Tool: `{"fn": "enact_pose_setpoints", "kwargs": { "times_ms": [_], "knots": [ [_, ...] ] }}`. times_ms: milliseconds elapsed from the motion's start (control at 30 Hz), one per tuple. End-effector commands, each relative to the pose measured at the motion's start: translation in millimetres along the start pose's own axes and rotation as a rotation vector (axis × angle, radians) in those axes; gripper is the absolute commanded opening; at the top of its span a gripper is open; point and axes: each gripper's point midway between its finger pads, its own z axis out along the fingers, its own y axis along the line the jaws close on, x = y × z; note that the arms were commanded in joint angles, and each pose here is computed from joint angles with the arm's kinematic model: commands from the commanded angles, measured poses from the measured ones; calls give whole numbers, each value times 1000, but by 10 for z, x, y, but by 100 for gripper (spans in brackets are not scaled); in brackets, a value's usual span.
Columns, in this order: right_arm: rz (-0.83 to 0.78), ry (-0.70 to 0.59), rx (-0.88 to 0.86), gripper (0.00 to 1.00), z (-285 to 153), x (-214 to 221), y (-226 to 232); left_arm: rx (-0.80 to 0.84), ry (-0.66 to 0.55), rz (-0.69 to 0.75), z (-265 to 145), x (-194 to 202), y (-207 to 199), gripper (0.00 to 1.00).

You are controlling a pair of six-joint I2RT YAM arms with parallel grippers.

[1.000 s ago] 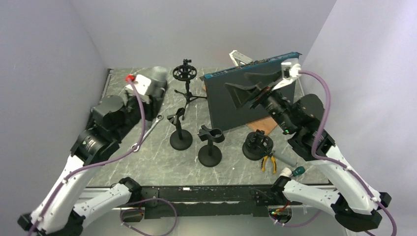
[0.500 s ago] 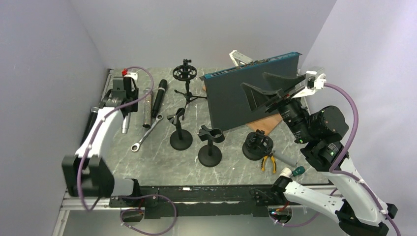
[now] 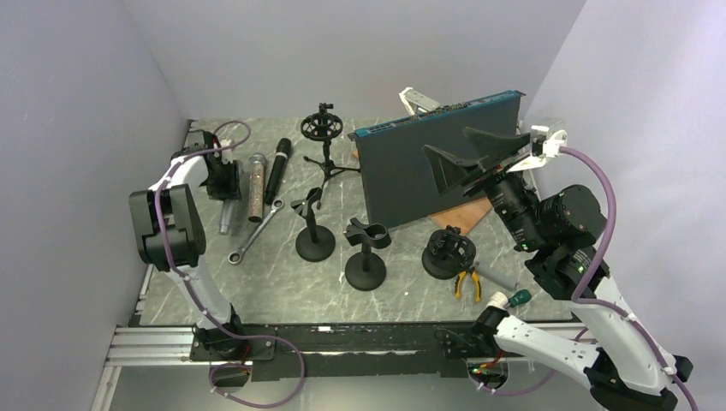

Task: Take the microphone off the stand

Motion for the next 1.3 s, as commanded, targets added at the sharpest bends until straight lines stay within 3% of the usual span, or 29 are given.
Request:
{"fn": "enact_pose_setpoints", "kwargs": {
  "times_ms": [0, 167, 467, 600, 1067, 1267],
  "knots": [
    [-18, -19, 13, 100, 61, -81, -11, 131, -20, -57, -11, -129, -104, 16],
    [-15, -17, 7, 100, 73, -79, 3, 156, -12, -72, 46, -90, -138, 34],
    [-1, -29, -5, 100, 38, -140, 26, 129, 20, -71, 117, 8, -91, 49],
    [3, -26, -12, 100, 34, -145, 42, 119, 20, -66, 107, 15, -77, 65],
    [23, 14, -63, 100, 28, -72, 141, -23, -89, -44, -270, -167, 122, 66],
    [34, 16, -74, 100, -7, -46, 155, -342, -62, -9, -510, -151, 671, 70]
  ]
}}
